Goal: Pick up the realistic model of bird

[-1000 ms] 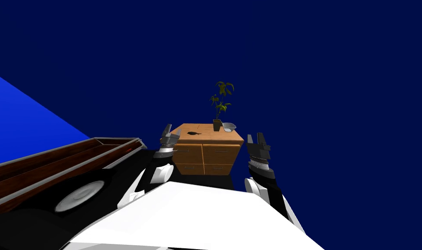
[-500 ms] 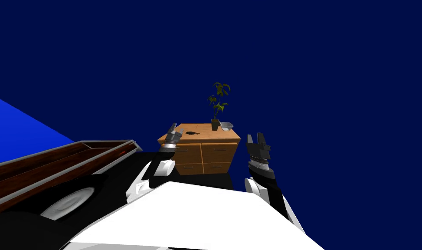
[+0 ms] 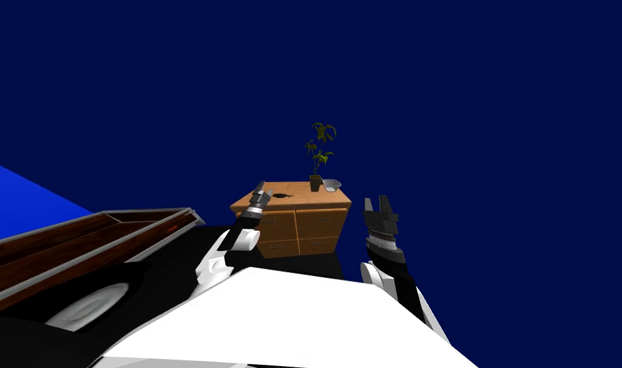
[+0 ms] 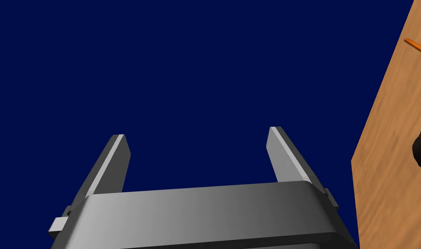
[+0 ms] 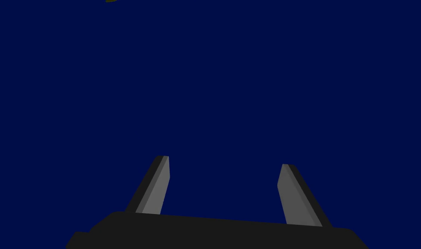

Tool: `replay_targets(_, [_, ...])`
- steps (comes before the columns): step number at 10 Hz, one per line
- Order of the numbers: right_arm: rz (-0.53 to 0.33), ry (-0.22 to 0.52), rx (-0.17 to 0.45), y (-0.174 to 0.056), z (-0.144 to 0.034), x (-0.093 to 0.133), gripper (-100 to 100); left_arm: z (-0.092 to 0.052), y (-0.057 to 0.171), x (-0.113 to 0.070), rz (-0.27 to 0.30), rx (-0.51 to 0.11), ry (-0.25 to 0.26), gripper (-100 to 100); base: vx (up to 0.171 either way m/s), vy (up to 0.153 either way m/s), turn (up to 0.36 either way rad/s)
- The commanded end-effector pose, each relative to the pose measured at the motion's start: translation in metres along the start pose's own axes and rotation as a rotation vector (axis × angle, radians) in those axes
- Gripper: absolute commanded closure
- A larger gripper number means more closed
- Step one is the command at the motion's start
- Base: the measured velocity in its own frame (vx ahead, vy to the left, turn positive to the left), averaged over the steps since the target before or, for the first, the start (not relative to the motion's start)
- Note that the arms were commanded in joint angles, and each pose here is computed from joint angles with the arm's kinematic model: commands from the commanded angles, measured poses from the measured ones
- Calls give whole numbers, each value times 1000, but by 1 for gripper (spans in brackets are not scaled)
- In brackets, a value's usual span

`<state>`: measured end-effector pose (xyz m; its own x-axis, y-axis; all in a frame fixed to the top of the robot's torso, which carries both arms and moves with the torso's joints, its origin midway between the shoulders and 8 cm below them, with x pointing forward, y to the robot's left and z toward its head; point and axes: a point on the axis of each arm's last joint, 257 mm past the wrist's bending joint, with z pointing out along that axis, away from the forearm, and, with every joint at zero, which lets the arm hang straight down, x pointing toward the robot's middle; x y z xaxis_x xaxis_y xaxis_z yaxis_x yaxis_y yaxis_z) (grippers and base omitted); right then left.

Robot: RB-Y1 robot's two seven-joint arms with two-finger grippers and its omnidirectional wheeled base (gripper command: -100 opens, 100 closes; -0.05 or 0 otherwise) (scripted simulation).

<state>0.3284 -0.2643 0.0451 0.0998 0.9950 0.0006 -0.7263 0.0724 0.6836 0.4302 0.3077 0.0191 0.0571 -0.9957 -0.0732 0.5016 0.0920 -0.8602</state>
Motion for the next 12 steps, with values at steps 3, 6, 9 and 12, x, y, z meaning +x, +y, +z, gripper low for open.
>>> replay_targets(3, [0,0,0,0,0,0,0,18,21,-5,13,-68,-3,-100,-24,2,-50])
replay_targets(6, [0,0,0,0,0,0,0,30,37,-10,22,-124,-9,-100,-28,3,-54])
replay_targets(9, [0,0,0,0,0,0,0,39,55,-16,32,-184,-18,-100,-24,0,-49])
replay_targets(12, [0,0,0,0,0,0,0,51,71,-22,40,-242,-28,-100,-26,1,-41])
